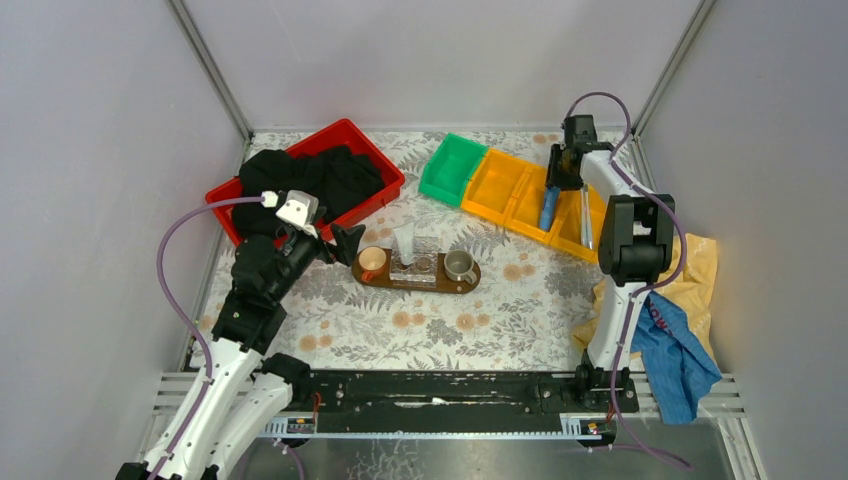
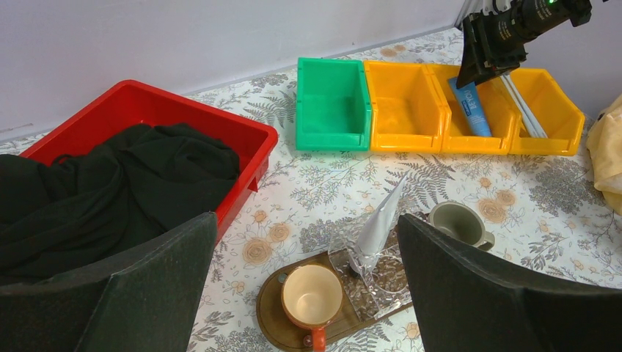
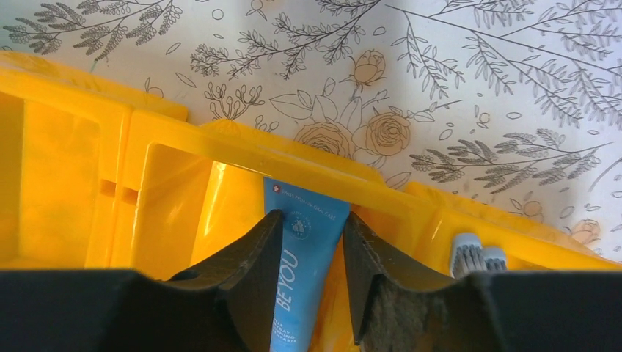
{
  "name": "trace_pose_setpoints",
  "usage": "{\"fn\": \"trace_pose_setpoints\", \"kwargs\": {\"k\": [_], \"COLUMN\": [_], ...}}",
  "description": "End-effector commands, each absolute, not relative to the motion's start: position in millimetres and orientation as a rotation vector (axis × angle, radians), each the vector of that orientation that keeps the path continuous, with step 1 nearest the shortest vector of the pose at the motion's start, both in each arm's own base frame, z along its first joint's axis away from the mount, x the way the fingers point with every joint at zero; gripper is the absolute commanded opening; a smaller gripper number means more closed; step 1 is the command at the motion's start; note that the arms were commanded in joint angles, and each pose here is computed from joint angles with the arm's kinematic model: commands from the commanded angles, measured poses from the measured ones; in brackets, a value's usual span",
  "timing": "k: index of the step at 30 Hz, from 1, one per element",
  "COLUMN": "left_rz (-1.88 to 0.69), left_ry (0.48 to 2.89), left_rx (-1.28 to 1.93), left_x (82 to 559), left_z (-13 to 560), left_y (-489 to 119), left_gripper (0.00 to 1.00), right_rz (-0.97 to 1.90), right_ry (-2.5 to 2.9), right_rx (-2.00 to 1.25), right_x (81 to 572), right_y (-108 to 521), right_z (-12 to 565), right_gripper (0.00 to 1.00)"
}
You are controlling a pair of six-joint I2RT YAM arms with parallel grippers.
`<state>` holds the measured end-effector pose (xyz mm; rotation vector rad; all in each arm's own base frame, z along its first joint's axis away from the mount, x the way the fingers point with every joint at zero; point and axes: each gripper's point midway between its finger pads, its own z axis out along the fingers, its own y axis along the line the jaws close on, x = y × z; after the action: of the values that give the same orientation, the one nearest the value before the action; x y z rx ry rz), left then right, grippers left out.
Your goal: Prepare toiletry sets of a toothbrush and toothpaste on the tray
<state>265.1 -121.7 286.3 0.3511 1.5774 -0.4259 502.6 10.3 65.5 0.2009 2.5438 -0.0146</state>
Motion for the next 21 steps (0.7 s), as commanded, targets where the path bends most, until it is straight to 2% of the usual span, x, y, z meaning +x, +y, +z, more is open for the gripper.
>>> {"fn": "trace_pose_setpoints", "kwargs": {"k": [1,8,14,21], "left_rz": [-0.421,-0.421,-0.421,-0.420], "left_ry": [1.571,1.569,1.571,1.570], "left_rx": [0.358,0.359,0.358,0.359], "left_x": [266,265,266,266], "left_z": [285,285,284,284], "left_y": [-121,-121,-121,-121], "left_gripper": [1.00,1.00,1.00,1.00], "right_rz": [0.077,0.135,0.269,0.431], "right_ry": [2.559,2.529,2.439,2.240], "right_rx": [0.241,0.266,0.233,0.099], "right_x": [495,496,497,491], "right_y": [16,11,14,25], "right_z": [58,65,92,146], "right_gripper": [0.38,0.22,0.00,0.00]}}
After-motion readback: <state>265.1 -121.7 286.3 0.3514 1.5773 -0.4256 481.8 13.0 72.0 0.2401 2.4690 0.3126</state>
